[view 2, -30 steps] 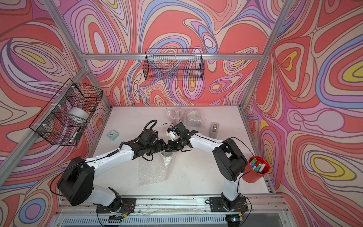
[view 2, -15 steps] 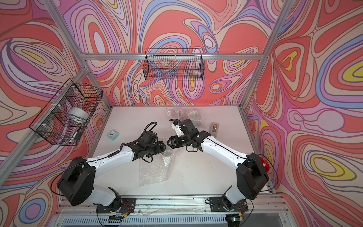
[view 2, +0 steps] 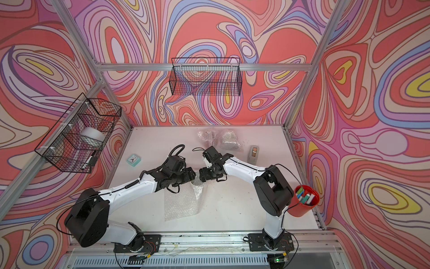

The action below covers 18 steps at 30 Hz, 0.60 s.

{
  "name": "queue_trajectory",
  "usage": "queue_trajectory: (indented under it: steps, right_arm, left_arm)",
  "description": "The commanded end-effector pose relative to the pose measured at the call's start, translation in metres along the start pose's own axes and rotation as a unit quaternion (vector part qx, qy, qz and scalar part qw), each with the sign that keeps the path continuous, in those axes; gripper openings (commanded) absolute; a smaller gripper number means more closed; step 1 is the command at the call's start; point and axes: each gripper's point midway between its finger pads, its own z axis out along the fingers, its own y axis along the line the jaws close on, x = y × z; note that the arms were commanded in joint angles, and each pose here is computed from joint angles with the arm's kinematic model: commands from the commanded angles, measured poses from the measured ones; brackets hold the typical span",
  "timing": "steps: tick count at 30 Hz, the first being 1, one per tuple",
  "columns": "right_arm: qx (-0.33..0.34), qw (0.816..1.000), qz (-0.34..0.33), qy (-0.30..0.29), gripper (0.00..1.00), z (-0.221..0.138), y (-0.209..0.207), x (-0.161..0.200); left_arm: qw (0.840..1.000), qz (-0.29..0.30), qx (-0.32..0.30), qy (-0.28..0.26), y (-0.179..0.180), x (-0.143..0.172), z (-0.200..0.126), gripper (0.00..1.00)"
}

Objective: Wrap mugs in bubble wrap
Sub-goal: Wrap the mug in bubble wrap.

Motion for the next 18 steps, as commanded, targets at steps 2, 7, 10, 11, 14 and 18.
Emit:
queue_trajectory:
  steps: [2, 7, 10, 11, 14, 18]
  right_arm:
    - [0.043, 0.999, 0.005, 0.021, 0.73, 0.005, -0.012, 0.010]
    - [0.044, 0.999, 0.006, 0.016, 0.73, 0.004, -0.011, 0.005]
    - [0.037, 0.999, 0.007, 0.016, 0.73, 0.004, -0.008, 0.004]
    - [0.036, 0.999, 0.007, 0.015, 0.73, 0.004, -0.008, 0.004]
    - [0.033, 0.999, 0.006, 0.017, 0.73, 0.005, -0.007, 0.005]
    - [0.028, 0.999, 0.006, 0.016, 0.73, 0.005, -0.005, 0.004]
  left_arm:
    - [0.997, -0.023, -0.061, -0.030, 0.050, -0.019, -0.020, 0.83]
    - [0.989, -0.060, -0.136, -0.003, 0.109, -0.023, -0.024, 0.76]
    - [0.984, -0.068, -0.162, 0.015, 0.131, -0.033, -0.021, 0.68]
    - [0.984, -0.066, -0.167, 0.019, 0.134, -0.038, -0.019, 0.68]
    - [0.982, -0.046, -0.180, 0.028, 0.137, -0.055, -0.009, 0.62]
    - [0.978, -0.019, -0.204, 0.045, 0.139, -0.072, 0.005, 0.58]
